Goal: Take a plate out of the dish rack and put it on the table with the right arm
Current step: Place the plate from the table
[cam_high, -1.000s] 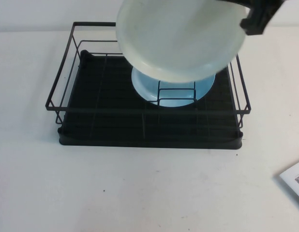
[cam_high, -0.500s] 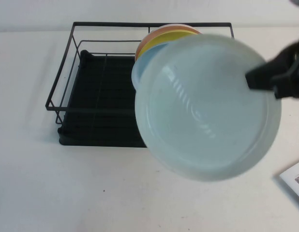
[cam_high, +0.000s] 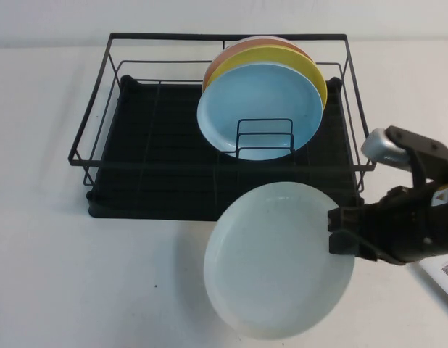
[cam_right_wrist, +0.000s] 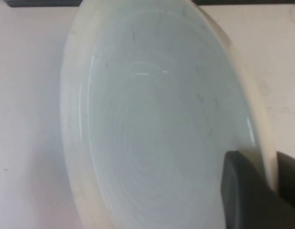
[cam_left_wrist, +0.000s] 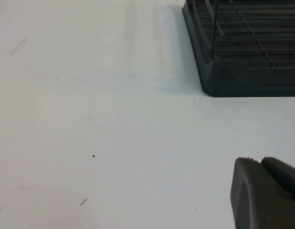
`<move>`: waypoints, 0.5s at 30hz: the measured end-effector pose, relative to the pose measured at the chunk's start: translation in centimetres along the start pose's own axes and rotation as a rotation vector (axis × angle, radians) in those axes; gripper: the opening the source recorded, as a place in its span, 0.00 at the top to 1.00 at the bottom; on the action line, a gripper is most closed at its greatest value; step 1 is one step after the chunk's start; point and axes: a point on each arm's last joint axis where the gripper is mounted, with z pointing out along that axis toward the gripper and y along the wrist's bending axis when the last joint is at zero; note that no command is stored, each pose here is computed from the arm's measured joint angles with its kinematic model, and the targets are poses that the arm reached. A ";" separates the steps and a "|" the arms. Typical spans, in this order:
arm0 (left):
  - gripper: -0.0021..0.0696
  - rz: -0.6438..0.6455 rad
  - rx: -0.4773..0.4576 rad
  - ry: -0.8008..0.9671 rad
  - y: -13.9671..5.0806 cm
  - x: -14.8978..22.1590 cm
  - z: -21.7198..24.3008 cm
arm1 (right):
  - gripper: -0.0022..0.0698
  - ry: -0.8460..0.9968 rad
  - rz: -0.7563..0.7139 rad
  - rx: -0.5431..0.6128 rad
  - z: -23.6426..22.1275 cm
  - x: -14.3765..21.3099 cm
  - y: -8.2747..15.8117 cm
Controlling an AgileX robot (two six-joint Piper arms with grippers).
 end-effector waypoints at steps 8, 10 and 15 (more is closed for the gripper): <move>0.98 0.000 0.000 0.000 0.0 0.0 0.0 | 0.89 0.046 0.082 0.060 5.0 -0.7 -1.5; 0.98 0.000 0.000 0.000 0.0 0.0 0.0 | 0.89 0.055 0.092 0.067 5.6 -0.7 -1.7; 0.98 0.000 0.000 0.000 0.0 0.0 0.0 | 0.89 0.041 0.121 0.062 6.1 -0.9 -1.8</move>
